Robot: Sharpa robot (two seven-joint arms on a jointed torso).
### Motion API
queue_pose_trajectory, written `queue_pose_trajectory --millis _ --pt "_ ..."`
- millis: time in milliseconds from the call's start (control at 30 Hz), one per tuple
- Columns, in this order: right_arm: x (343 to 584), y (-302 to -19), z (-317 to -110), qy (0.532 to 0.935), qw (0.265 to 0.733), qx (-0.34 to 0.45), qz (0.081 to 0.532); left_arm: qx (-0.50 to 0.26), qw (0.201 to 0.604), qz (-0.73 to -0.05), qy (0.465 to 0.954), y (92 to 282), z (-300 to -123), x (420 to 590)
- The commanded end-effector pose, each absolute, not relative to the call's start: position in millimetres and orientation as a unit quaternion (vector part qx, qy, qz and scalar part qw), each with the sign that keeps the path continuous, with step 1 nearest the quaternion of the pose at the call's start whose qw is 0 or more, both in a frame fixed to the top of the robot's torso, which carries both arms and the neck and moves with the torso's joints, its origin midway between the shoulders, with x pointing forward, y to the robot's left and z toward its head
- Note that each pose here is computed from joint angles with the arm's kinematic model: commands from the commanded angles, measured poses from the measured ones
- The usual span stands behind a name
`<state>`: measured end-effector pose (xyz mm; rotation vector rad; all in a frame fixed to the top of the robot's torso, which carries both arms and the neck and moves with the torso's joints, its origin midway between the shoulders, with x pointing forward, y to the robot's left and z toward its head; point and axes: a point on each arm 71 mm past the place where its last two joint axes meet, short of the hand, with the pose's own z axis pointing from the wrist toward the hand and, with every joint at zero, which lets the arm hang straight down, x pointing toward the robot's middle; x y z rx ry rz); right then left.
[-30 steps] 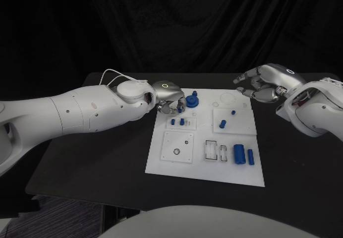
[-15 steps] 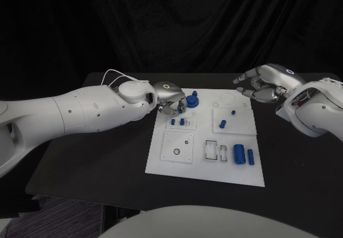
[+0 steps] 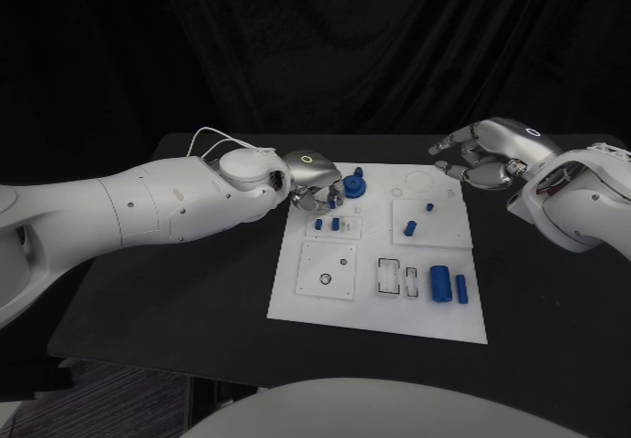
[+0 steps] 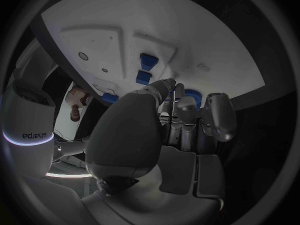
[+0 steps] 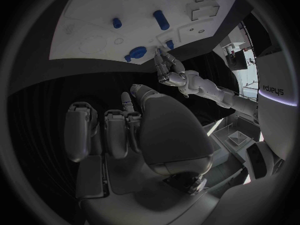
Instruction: Assemble the parts on the task board
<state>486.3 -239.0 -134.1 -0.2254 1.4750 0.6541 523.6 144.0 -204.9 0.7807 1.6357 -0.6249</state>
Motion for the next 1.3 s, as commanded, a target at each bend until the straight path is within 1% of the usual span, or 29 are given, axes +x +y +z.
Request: queue_pose_trajectory --millis 33,200,333,600,700,800,867,967,1067,1133,1167,1200,1300 --pt "486.8 -239.9 -134.5 0.663 0.685 -0.097 0.286 0.335 0.568 -0.267 0.703 142.8 -208.7 521.8" --pt "486.6 -240.0 -134.5 0.663 0.685 -0.096 0.286 0.331 0.576 -0.266 0.699 144.9 -207.6 522.1" --pt "486.4 -240.6 -134.5 0.663 0.685 -0.096 0.286 0.329 0.59 -0.271 0.686 147.1 -205.0 521.8" --pt "485.6 -242.6 -134.2 0.663 0.685 -0.095 0.285 0.323 0.645 -0.291 0.628 158.1 -193.3 518.6" --pt "485.0 -243.3 -133.7 0.663 0.685 -0.095 0.285 0.315 0.681 -0.301 0.588 169.5 -185.0 513.1" --pt "484.7 -243.2 -133.2 0.662 0.686 -0.095 0.285 0.305 0.706 -0.302 0.563 180.5 -179.1 509.6" --pt "484.8 -242.6 -132.7 0.662 0.686 -0.096 0.286 0.293 0.727 -0.299 0.544 191.8 -174.2 507.3" --pt "485.2 -241.2 -131.1 0.662 0.685 -0.1 0.288 0.258 0.742 -0.307 0.537 207.5 -169.1 504.6" --pt "486.6 -238.4 -125.6 0.664 0.68 -0.111 0.292 0.184 0.731 -0.337 0.564 223.7 -167.0 500.8" --pt "488.2 -236.1 -120.3 0.668 0.674 -0.118 0.291 0.118 0.712 -0.37 0.585 234.4 -166.2 497.4" --pt "489.5 -234.0 -115.5 0.674 0.669 -0.124 0.289 0.055 0.684 -0.408 0.602 243.1 -166.4 494.7" --pt "489.9 -233.4 -114.2 0.675 0.668 -0.127 0.288 0.037 0.675 -0.42 0.605 245.4 -166.4 494.0" --pt "491.4 -228.6 -107.2 0.679 0.663 -0.153 0.274 -0.069 0.619 -0.495 0.606 258.4 -165.8 490.9"
